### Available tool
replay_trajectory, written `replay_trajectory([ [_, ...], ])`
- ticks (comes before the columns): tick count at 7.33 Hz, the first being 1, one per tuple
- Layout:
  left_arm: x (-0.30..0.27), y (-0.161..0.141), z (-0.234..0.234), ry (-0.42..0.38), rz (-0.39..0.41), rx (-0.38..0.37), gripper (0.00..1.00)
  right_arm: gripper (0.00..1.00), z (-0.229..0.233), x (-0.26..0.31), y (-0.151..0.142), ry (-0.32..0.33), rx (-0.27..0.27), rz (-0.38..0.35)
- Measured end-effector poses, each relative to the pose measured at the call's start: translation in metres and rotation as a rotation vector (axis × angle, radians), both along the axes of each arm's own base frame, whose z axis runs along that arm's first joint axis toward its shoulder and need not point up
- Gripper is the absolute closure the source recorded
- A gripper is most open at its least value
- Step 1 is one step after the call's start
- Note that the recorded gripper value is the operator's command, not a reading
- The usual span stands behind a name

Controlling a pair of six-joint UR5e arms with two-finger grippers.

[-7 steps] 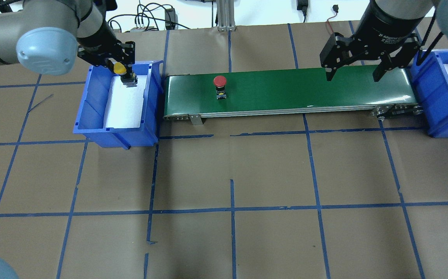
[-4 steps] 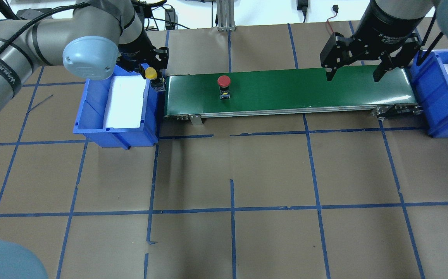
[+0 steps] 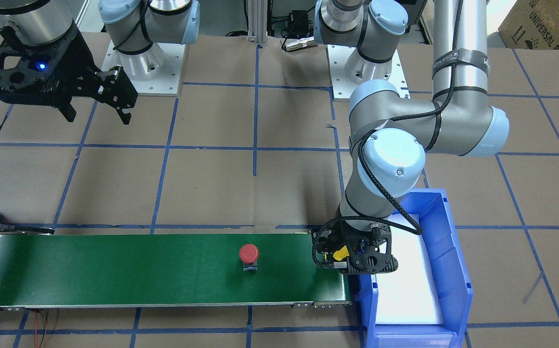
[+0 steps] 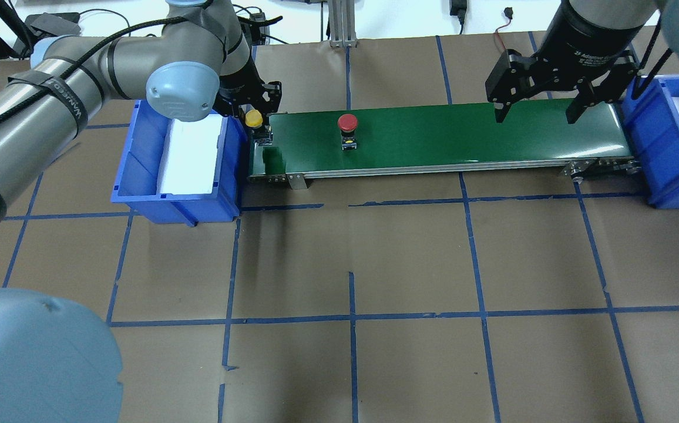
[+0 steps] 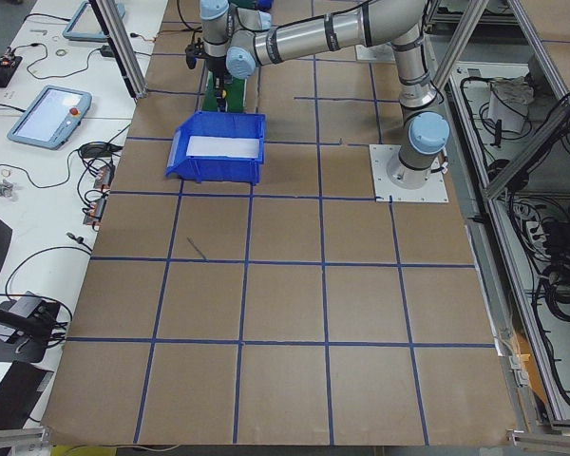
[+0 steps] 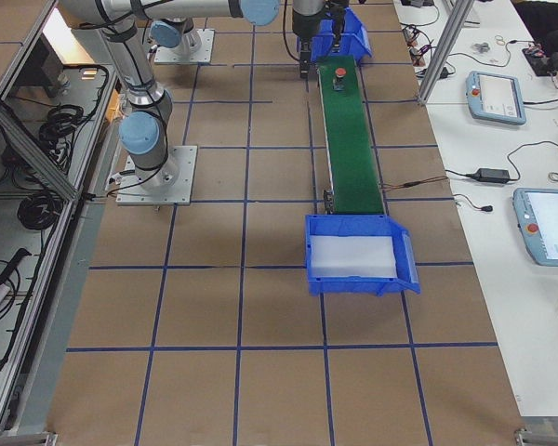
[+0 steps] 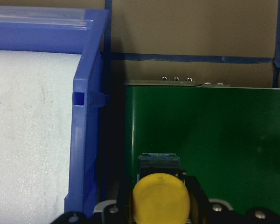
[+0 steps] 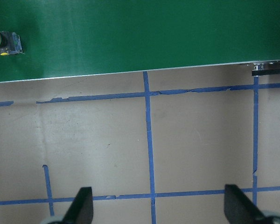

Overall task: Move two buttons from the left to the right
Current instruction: 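Carry the yellow button onto the conveyor and release it, then withdraw the left gripper above the bin while the conveyor carries the buttons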

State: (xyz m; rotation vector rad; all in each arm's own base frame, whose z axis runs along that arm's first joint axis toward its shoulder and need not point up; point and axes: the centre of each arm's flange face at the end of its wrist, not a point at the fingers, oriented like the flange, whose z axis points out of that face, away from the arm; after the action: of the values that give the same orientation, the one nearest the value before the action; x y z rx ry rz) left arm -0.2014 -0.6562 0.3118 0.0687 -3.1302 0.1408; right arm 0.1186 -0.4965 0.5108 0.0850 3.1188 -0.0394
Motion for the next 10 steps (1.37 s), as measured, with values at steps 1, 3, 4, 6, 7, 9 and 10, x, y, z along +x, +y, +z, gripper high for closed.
replay_trajectory([
  [1,-0.001,-0.002,-0.006,-0.001,-0.002,0.0,0.73,0.0,0.0,0.0,0.0,0.0,0.0,0.0],
  [3,-0.001,-0.004,-0.01,-0.003,-0.004,0.003,0.7,0.0,0.0,0.0,0.0,0.0,0.0,0.0],
  [4,-0.001,-0.004,-0.011,-0.003,-0.004,0.004,0.52,0.0,0.0,0.0,0.0,0.0,0.0,0.0],
  [6,-0.002,-0.004,-0.013,0.004,0.0,-0.001,0.18,0.0,0.0,0.0,0.0,0.0,0.0,0.0],
  [7,-0.003,-0.005,-0.012,0.012,0.001,-0.018,0.15,0.0,0.0,0.0,0.0,0.0,0.0,0.0],
  [9,-0.003,-0.004,-0.004,0.02,0.0,-0.042,0.1,0.0,0.0,0.0,0.0,0.0,0.0,-0.001],
  [10,-0.003,0.0,0.009,0.02,-0.004,-0.06,0.09,0.0,0.0,0.0,0.0,0.0,0.0,0.0],
])
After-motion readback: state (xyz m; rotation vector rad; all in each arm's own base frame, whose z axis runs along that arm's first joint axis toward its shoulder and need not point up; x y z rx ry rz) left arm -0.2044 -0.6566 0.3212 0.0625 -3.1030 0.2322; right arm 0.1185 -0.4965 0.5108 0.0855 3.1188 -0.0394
